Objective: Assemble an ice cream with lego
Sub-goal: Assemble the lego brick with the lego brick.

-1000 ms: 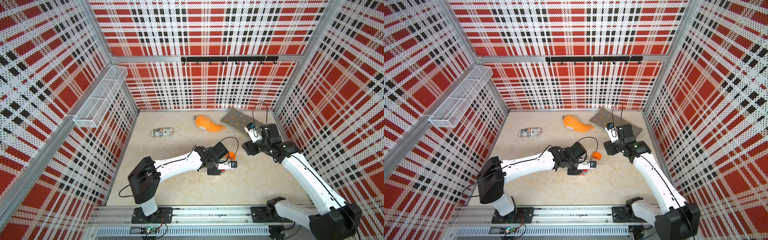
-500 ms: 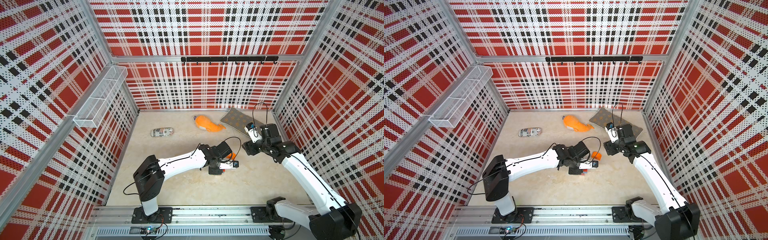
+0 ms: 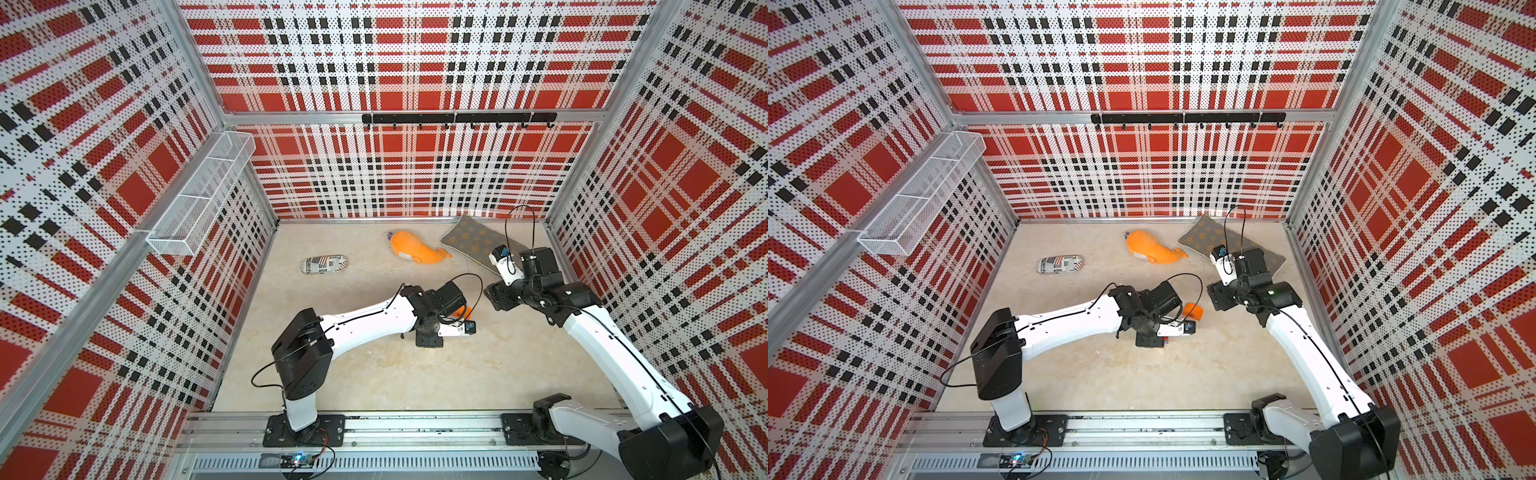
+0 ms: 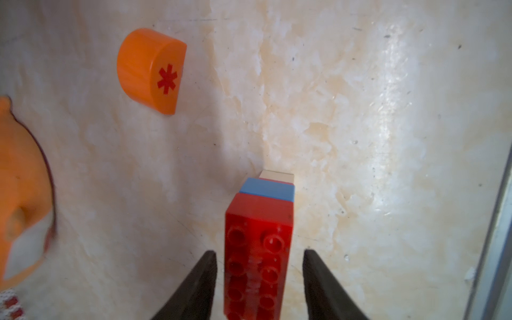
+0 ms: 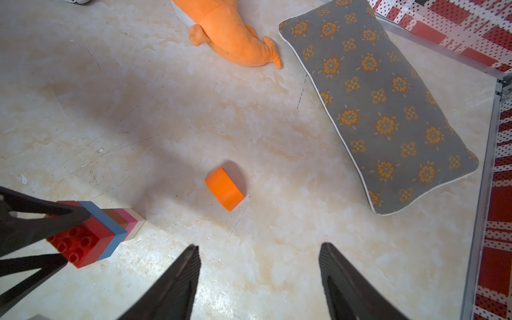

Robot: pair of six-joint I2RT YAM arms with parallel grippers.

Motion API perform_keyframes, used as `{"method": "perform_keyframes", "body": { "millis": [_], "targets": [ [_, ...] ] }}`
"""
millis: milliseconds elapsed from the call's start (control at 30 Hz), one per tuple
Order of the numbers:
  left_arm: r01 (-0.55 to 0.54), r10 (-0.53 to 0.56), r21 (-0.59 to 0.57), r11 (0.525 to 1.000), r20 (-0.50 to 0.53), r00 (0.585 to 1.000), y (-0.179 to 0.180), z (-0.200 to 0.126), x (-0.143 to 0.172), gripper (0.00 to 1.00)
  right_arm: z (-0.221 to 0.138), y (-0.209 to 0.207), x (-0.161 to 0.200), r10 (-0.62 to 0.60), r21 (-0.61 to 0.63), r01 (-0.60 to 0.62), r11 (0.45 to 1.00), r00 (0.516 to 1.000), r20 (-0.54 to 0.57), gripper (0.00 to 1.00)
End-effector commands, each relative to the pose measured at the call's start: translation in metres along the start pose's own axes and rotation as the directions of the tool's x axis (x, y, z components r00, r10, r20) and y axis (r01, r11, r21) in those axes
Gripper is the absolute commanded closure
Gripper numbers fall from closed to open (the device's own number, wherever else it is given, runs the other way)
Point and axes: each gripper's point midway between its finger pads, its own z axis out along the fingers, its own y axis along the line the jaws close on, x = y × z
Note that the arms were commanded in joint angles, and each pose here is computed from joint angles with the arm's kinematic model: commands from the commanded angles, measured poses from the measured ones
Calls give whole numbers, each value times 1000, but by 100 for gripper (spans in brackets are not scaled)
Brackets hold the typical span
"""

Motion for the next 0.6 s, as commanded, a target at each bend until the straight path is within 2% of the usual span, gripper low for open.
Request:
{"method": "perform_keyframes", "body": {
  "millis": [0, 133, 200, 233, 300, 567],
  "targets": [
    [-9, 9, -5, 1000, 2, 1000, 1, -4, -4, 43, -1, -3, -3, 4, 6, -4, 1000, 1000, 17, 27],
    [-9, 9, -9, 1000, -1, 1000, 1, -5, -3, 41, -1, -3, -3, 4, 5, -4, 1000, 1000, 15, 27],
    [-8, 9, -14, 1000, 9, 1000, 2, -8, -6, 34, -1, -3, -3, 4, 6, -4, 1000, 1000, 15, 27],
    [-8, 8, -16, 1000, 14, 1000, 3, -10, -7, 14, -1, -3, -3, 4, 5, -4, 1000, 1000, 16, 27],
    [-8, 9, -24, 1000, 33, 999, 5, -16, -12, 1, 0, -3, -2, 4, 6, -4, 1000, 1000, 12, 27],
    [-7, 14, -65, 998, 109, 994, 10, -49, -22, 1, 8, -3, 0, 1, -1, -1, 1000, 1000, -19, 27]
  ]
}}
